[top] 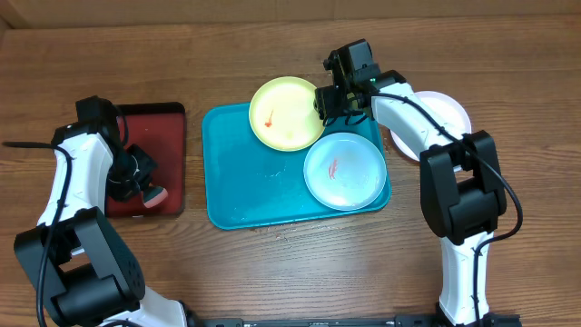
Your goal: Clean dirty plates on tray and stack at the side
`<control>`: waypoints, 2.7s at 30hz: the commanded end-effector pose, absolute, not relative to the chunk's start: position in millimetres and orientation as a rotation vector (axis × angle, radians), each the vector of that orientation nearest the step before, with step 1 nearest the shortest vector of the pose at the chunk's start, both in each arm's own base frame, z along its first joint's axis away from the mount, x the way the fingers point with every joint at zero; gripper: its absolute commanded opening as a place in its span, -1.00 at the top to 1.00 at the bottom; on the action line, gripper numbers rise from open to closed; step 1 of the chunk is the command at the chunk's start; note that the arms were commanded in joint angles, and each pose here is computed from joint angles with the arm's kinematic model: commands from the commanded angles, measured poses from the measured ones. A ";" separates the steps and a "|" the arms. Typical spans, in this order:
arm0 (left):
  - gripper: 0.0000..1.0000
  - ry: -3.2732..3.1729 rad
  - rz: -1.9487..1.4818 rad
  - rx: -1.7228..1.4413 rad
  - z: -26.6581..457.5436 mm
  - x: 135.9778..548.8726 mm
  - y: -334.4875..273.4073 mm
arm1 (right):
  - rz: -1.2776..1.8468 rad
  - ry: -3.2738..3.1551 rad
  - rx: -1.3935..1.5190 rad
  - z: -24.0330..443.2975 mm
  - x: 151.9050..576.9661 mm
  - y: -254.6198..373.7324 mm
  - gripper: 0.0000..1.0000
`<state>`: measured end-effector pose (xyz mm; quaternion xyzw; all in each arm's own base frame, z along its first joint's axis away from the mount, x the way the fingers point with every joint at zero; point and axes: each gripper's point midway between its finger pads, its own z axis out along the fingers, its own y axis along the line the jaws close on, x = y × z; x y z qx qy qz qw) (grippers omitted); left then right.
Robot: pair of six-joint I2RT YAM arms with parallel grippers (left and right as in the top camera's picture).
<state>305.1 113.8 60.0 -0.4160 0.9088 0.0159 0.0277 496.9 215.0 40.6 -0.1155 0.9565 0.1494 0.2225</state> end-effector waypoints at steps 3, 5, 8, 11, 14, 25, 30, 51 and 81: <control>0.92 2.780 0.038 -1.265 66.5 308.8 115.1 | 0.409 2.644 -0.300 32.9 501.7 217.7 0.07; 0.92 2.776 0.037 -1.263 66.6 309.9 115.5 | 0.415 2.647 -0.307 31.2 500.1 220.4 0.29; 0.92 2.774 0.036 -1.262 66.6 310.5 115.5 | 0.421 2.647 -0.321 31.3 497.3 227.2 0.61; 0.91 2.775 0.036 -1.262 66.6 310.3 115.5 | 0.427 2.652 -0.353 30.4 490.4 238.6 0.70; 0.91 2.775 0.035 -1.261 66.6 310.4 115.4 | 0.444 2.660 -0.383 29.7 480.5 254.8 0.76; 0.91 2.785 -0.002 -1.244 66.6 311.9 111.3 | 0.522 2.740 -0.519 23.1 421.0 319.9 0.89; 0.91 2.786 -0.001 -1.245 66.5 311.7 111.3 | 0.506 2.783 -0.579 18.4 398.7 330.9 0.72; 0.92 2.633 -0.024 -1.134 60.5 350.6 124.3 | 0.465 2.895 -0.554 -16.4 383.4 323.9 0.70; -0.02 2.585 0.066 -1.058 30.0 351.2 135.6 | 0.321 2.877 -0.589 -21.6 378.3 325.1 0.31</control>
